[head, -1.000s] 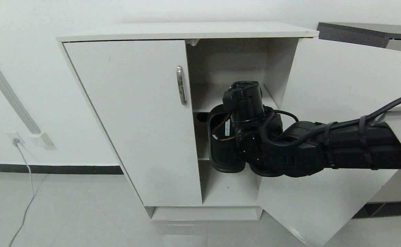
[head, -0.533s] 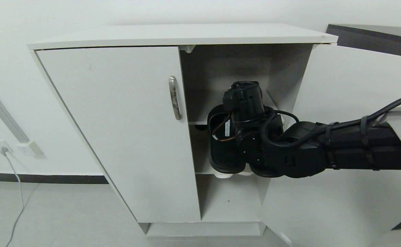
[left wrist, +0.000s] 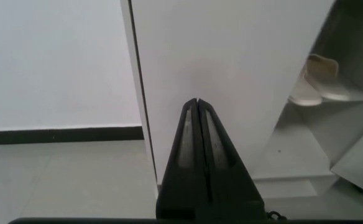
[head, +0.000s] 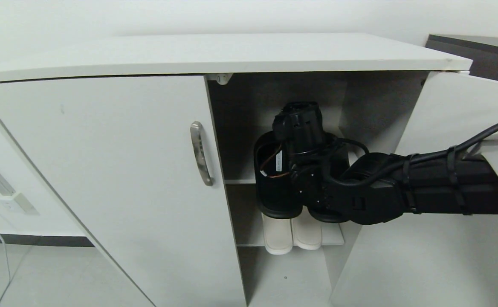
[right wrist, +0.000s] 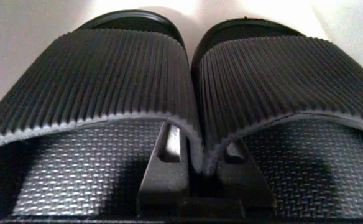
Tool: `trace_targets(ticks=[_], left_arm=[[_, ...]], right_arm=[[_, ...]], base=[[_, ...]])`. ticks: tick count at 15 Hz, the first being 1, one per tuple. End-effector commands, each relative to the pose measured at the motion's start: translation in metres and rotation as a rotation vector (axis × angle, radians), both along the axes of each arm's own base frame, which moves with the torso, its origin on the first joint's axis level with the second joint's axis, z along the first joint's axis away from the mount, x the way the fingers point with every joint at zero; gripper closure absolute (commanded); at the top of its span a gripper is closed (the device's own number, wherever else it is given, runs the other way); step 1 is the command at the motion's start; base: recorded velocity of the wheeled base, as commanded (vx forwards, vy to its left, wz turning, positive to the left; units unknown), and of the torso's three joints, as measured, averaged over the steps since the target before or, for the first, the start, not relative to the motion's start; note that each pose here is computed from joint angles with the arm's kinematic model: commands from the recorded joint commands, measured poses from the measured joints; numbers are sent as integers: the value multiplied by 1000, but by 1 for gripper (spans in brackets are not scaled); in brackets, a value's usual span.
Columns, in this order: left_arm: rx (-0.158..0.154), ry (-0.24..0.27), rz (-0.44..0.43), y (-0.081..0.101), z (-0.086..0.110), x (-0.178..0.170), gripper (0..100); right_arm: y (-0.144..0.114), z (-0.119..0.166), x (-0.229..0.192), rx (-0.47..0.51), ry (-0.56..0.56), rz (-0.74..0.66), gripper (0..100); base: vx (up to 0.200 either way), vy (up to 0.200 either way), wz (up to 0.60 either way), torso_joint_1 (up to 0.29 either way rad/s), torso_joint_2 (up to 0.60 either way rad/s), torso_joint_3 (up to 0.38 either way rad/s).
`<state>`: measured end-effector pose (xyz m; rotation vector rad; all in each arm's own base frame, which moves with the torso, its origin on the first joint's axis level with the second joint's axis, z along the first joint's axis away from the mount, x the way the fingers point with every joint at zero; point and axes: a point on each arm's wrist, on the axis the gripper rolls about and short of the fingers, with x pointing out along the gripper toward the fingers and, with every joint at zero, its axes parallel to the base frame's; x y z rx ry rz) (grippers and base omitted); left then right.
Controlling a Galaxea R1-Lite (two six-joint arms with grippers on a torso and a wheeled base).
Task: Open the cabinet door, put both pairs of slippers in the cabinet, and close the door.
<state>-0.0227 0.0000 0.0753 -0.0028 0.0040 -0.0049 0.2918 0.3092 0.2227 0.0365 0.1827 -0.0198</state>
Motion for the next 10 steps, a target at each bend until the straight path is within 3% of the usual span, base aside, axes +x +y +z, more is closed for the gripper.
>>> trace_targets(ticks=[1,10], left_arm=[[0,-1,0,0,0,0,100],[0,-1,2,0,0,0,100]], right_arm=[[0,2,-1,5,-3,2,100],[-7,11,35,8,-42,-26,100]], base=[[0,0,0,0,0,0],[0,0,0,0,0,0]])
